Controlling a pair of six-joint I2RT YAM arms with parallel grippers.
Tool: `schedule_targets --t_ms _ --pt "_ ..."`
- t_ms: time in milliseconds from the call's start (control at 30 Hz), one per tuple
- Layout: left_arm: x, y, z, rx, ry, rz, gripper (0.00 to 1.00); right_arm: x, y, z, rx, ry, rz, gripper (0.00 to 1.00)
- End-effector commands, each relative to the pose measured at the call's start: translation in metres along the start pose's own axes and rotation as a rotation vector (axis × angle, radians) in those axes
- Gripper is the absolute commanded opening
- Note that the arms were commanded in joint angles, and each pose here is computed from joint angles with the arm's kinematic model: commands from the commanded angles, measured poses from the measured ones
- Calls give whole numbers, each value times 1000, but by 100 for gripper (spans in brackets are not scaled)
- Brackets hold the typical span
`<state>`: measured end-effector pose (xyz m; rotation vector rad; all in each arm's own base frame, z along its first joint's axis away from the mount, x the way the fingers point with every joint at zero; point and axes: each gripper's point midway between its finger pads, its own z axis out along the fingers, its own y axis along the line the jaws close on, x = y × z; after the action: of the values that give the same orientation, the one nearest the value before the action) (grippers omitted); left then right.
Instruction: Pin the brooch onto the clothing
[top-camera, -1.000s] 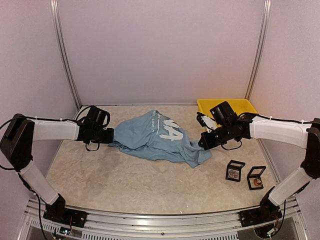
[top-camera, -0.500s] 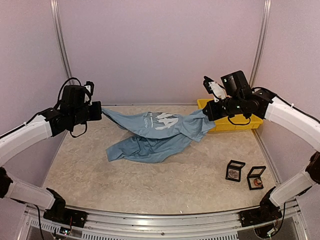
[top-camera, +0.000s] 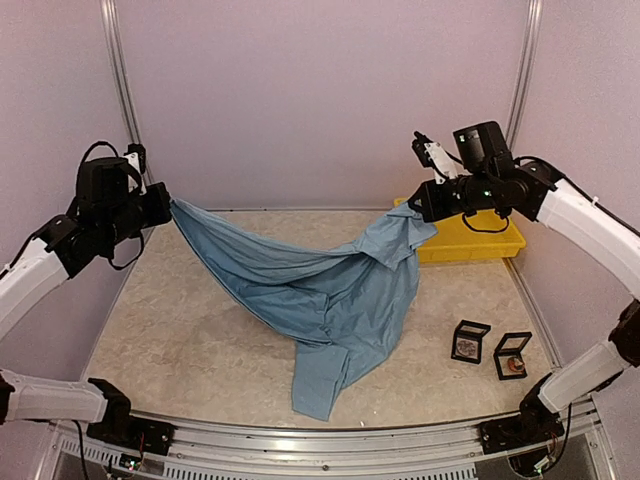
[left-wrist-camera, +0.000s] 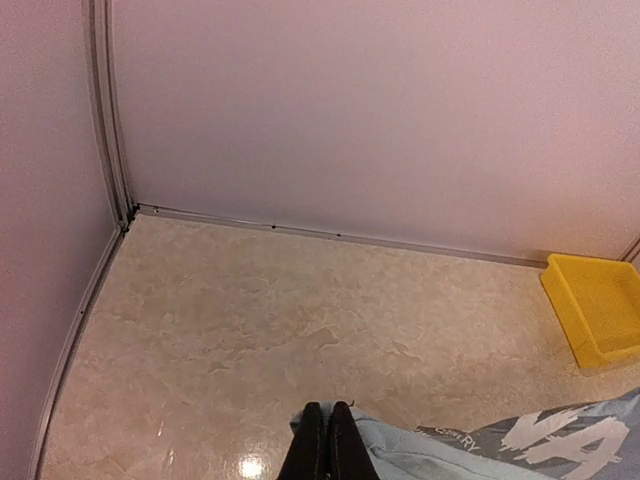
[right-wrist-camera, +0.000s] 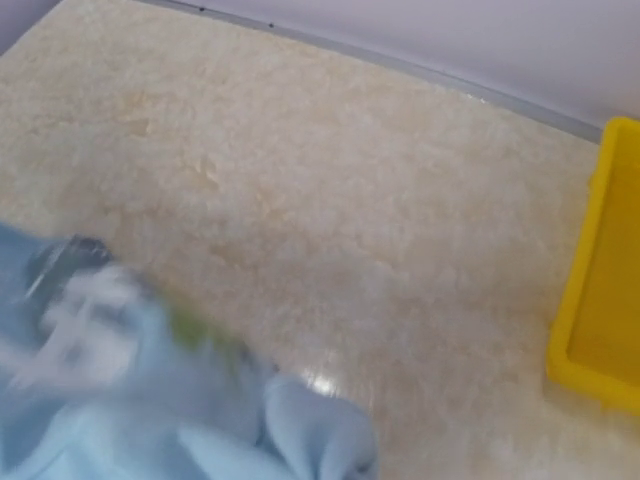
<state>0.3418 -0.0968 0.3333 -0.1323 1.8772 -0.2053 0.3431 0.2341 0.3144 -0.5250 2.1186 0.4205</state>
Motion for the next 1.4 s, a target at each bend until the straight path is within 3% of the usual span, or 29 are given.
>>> schedule_targets --t_ms 0,67,133,233,333,433,533,633,767,867,967,1067,1200,1367 --pt "-27 6 57 -54 -36 -2 0 -78 -20 54 -39 -132 -39 0" --pt "-77 8 81 -100 -104 23 0 -141 -34 68 -31 -230 -54 0" --pt "-140 5 88 -129 -204 45 0 -212 -44 56 -26 -389 -63 0" --pt "-227 -7 72 -146 -378 81 0 -298 -40 -19 -52 -740 -70 0" --pt "-286 -21 32 -143 -526 109 0 -311 -19 -66 -140 -945 -135 0" --pt "-296 -25 14 -160 -566 152 0 -316 -3 -115 -141 -1072 -205 0" --pt "-267 -20 16 -171 -511 172 0 -301 -2 -100 -139 -978 -222 0" --pt "-205 -1 34 -231 -388 148 0 -250 -2 -54 -159 -771 -191 0" --pt "-117 26 30 -276 -240 52 0 -129 10 21 -231 -432 -115 0" --pt "-20 31 41 -197 -51 -70 0 -18 25 59 -292 -170 -18 0" --pt "86 39 34 -142 135 -185 0 74 40 73 -340 30 102 0" --pt "156 52 16 -146 233 -291 0 142 61 76 -409 212 189 0" --pt "204 64 -1 -172 289 -370 0 196 79 75 -397 404 212 0" --pt "222 69 -14 -217 335 -357 0 221 73 71 -331 515 259 0"
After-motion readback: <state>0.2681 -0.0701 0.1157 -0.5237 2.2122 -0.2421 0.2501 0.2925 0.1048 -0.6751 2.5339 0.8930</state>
